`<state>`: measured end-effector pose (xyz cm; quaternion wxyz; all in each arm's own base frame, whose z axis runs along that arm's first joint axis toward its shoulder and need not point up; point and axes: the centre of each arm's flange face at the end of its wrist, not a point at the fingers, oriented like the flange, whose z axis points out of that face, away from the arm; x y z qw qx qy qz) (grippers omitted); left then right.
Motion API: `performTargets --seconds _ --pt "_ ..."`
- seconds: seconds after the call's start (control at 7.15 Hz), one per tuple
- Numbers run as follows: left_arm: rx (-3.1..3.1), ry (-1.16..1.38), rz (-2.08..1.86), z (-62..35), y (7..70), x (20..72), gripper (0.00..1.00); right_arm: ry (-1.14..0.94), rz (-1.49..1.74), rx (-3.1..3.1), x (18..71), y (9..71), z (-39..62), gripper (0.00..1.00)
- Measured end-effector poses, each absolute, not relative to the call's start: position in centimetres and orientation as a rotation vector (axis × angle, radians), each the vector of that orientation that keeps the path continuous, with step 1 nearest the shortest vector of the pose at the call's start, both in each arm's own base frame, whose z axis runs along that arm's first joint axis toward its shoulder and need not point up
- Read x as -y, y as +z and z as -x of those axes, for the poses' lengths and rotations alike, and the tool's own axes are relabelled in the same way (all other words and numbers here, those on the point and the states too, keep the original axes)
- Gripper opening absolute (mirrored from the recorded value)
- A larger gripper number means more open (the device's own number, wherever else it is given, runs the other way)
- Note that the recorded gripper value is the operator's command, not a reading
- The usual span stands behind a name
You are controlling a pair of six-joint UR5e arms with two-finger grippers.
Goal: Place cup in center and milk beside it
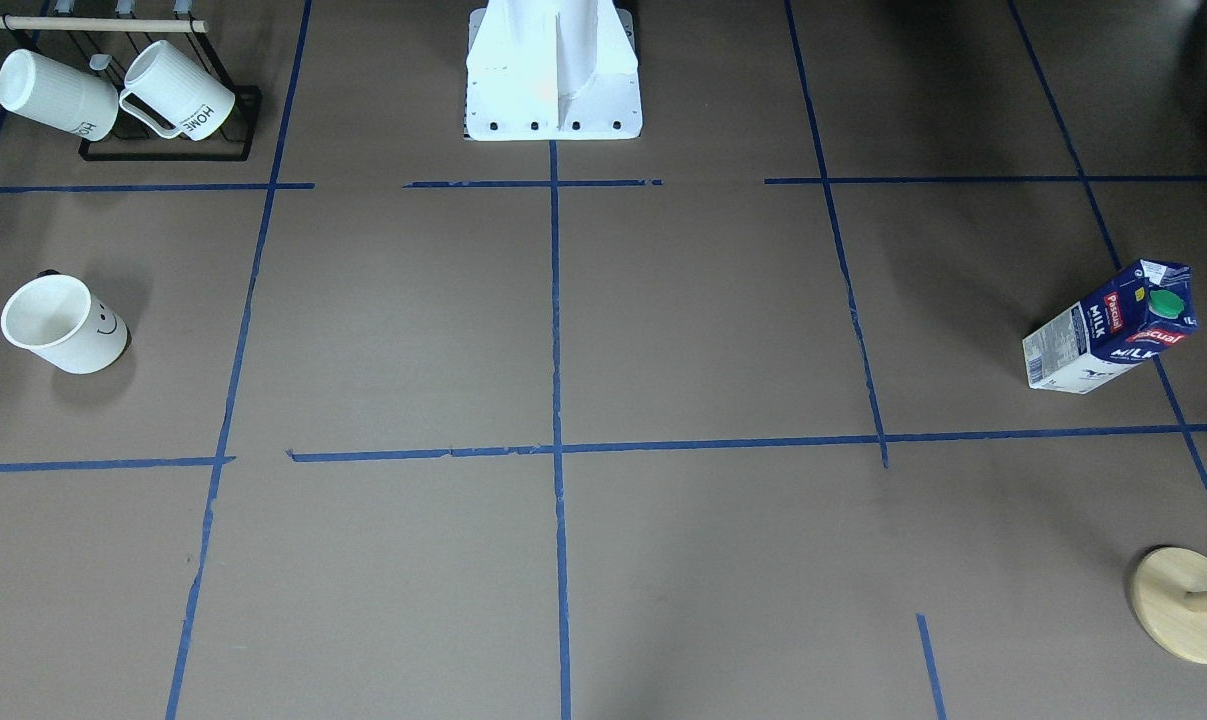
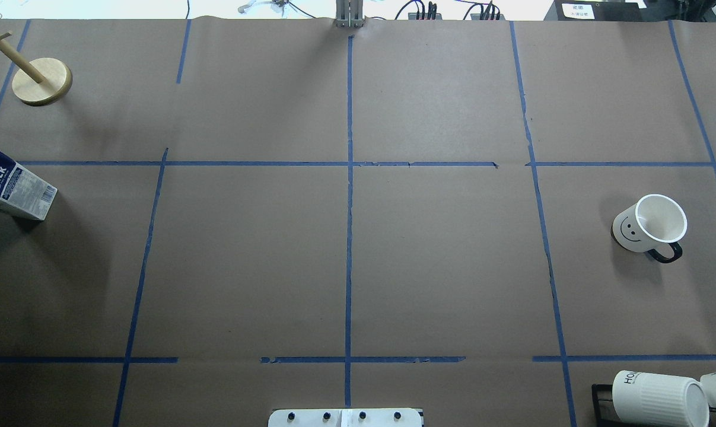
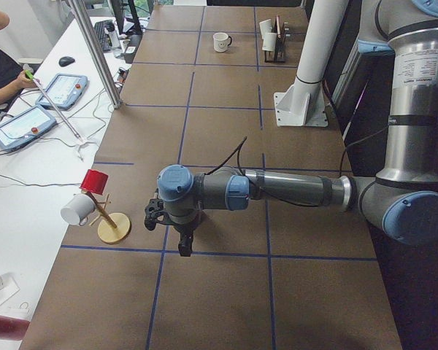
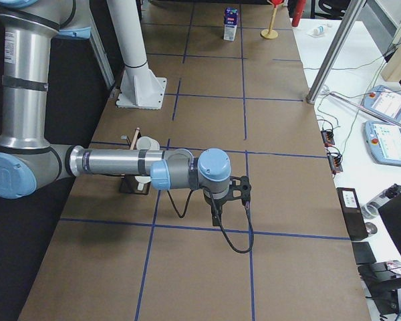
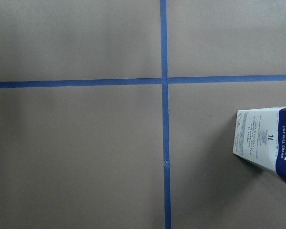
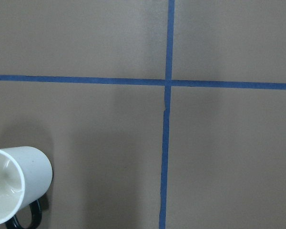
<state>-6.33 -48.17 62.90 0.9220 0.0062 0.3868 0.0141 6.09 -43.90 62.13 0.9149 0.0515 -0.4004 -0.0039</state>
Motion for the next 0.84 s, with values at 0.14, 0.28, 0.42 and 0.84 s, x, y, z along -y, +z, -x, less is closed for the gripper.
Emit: performTargets --seconds 0.14,0.28,0.42,0.84 --pt "-0.795 0.031 -0.018 6.3 62.7 48.2 1.0 -0.02 -0.118 0.823 44.5 61.4 -5.8 1.0" --pt "-0.795 0.034 -0.025 6.3 62.4 48.2 1.0 -0.029 -0.12 0.829 44.9 61.0 -5.4 1.0" --pt "-0.795 0.037 -0.031 6.3 62.2 48.2 1.0 -0.032 -0.117 0.849 44.9 60.8 -5.1 1.0" --pt "-0.794 0.041 -0.045 6.4 61.4 48.2 1.0 0.035 -0.078 0.892 45.0 57.6 -1.2 1.0"
